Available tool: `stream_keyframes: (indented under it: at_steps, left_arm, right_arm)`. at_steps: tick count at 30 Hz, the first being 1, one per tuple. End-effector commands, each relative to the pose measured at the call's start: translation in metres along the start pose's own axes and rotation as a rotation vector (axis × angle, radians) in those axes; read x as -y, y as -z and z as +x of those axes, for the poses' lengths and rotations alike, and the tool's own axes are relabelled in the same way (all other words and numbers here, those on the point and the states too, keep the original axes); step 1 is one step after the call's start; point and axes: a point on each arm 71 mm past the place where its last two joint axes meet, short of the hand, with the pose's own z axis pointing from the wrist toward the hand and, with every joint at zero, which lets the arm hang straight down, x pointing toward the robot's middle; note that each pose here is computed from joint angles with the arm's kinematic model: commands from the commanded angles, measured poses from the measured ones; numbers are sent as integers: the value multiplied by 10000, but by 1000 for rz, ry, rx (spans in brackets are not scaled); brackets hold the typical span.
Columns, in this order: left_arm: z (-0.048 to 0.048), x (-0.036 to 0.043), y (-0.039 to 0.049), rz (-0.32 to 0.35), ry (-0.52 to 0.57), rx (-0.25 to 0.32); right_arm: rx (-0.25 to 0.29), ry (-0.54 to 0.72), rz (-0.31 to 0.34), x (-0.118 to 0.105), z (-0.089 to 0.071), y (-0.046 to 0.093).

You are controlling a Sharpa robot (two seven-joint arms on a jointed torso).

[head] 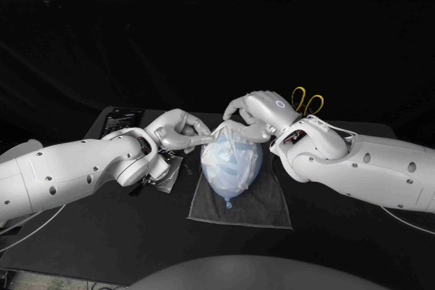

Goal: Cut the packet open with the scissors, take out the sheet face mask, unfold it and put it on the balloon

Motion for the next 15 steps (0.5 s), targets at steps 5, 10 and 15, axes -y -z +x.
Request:
stream_keyframes:
  at_steps: [5, 10, 15]
  left_arm:
    - [-6, 28, -4, 25, 26, 11]
    - [-9, 29, -4, 24, 41, 16]
    - [-16, 26, -2, 20, 56, 25]
  right_arm:
    - [1, 8, -7, -3, -4, -6]
    - [0, 9, -6, 2, -5, -4]
    - [-1, 9, -6, 3, -5, -2]
